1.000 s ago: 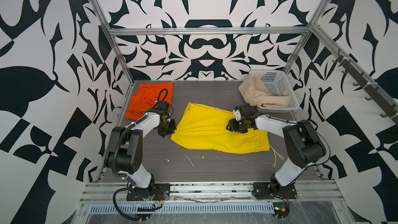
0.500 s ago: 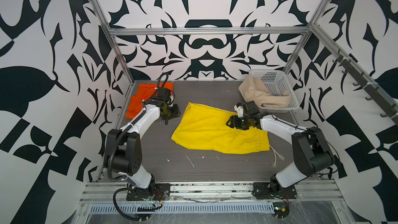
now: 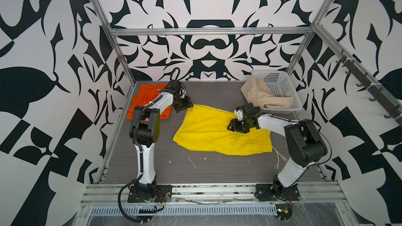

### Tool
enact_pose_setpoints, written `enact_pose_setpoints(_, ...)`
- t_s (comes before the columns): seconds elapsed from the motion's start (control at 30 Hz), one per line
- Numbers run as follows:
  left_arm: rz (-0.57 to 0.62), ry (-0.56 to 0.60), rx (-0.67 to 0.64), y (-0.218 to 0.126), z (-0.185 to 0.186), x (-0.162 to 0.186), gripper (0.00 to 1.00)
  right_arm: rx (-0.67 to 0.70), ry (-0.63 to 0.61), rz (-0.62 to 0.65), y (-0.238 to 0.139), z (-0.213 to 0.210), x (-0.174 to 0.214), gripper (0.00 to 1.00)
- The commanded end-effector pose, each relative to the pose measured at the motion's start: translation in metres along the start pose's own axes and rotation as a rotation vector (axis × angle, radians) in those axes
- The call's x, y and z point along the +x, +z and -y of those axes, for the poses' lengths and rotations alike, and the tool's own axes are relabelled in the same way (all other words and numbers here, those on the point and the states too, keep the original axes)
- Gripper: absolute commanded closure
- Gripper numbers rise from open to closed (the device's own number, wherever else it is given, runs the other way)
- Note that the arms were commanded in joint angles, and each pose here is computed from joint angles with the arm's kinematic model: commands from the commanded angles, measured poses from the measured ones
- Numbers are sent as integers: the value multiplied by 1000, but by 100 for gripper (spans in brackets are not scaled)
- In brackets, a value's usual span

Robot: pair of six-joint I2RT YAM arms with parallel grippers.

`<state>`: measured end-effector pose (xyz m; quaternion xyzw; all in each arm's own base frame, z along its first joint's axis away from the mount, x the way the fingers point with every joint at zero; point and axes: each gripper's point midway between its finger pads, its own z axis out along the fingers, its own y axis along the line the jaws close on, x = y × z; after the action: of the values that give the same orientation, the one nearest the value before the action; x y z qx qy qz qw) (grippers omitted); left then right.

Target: Fold and stack the shorts

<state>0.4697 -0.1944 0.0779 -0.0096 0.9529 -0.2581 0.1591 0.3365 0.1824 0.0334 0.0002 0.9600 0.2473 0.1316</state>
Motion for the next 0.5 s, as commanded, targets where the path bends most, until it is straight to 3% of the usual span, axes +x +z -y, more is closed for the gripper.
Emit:
enact_pose_setpoints(0.0,-5,-1,44,8,11,-8,46,14,-2,-19,6,4,1,39)
enact_pose_setpoints(0.13,-21,-5,28,23,6,-9,46,14,1,-27,8,6,3,39)
enact_pose_setpoints(0.23,-34,-7,6,33,-1,-9,52,11,2,-28,8,6,3,39)
enact_pose_setpoints(0.47,8,25,-52,22,-6,-24,92,52,33,-50,10,20,19,40)
